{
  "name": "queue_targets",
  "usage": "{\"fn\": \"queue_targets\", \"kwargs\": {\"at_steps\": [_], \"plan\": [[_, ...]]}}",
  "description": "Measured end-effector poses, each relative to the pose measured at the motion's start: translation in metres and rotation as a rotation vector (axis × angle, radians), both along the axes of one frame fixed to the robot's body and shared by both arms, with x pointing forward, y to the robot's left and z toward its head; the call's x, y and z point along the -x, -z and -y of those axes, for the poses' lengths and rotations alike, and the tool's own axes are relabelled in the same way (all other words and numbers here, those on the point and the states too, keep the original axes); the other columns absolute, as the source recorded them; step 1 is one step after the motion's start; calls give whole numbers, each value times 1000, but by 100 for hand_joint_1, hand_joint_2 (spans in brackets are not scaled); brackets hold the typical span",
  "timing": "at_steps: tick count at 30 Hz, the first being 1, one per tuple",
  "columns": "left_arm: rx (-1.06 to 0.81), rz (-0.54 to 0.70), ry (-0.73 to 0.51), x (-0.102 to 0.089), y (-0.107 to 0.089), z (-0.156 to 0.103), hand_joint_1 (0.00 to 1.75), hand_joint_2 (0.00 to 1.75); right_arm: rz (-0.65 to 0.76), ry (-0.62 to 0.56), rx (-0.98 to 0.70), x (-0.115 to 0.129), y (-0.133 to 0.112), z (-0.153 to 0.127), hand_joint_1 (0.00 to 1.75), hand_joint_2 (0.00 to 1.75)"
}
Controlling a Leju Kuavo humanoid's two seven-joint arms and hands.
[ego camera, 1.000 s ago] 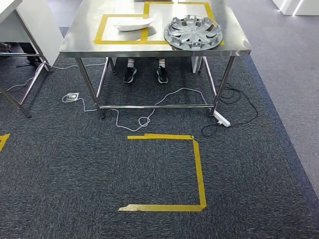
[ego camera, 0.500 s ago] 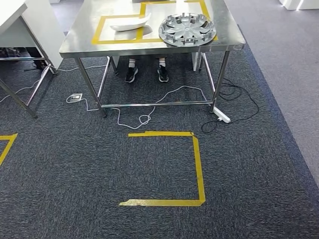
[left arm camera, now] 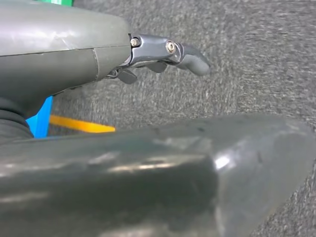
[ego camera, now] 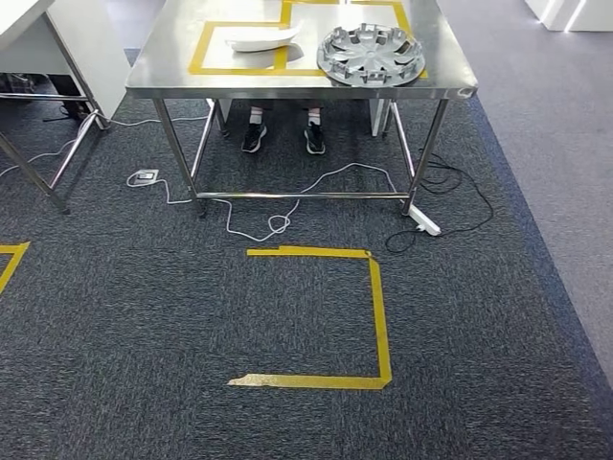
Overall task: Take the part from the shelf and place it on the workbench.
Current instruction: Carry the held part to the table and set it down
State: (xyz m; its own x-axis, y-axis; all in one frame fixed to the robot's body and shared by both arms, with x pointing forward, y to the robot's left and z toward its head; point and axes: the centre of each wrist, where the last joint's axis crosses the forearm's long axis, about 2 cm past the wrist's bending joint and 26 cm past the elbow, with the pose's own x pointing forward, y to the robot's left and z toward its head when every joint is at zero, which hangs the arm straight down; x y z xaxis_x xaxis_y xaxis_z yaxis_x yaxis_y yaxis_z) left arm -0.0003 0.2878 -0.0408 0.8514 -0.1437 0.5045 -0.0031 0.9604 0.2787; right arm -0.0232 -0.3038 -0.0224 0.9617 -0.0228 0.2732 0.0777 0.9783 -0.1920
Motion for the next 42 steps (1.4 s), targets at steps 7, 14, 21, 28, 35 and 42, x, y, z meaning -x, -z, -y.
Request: {"fn": "queue_targets", "kwargs": {"at_steps": [7,14,21,28,35,42], "plan": [[7,-14,-12,0,0,3,0,0,16,73,-18,0,-2,4,0,0],[-1,-33,96,8,1,3,0,0,21,106,-31,0,-3,2,0,0],[-2,-40,137,11,1,3,0,0,22,112,-29,0,-3,3,0,0],[15,-36,120,10,1,3,0,0,21,133,-40,1,-3,3,0,0],[34,-31,132,10,2,2,0,0,29,164,-56,1,-2,3,0,0],[55,-24,131,8,2,3,0,0,52,158,-53,0,-2,3,0,0]]}}
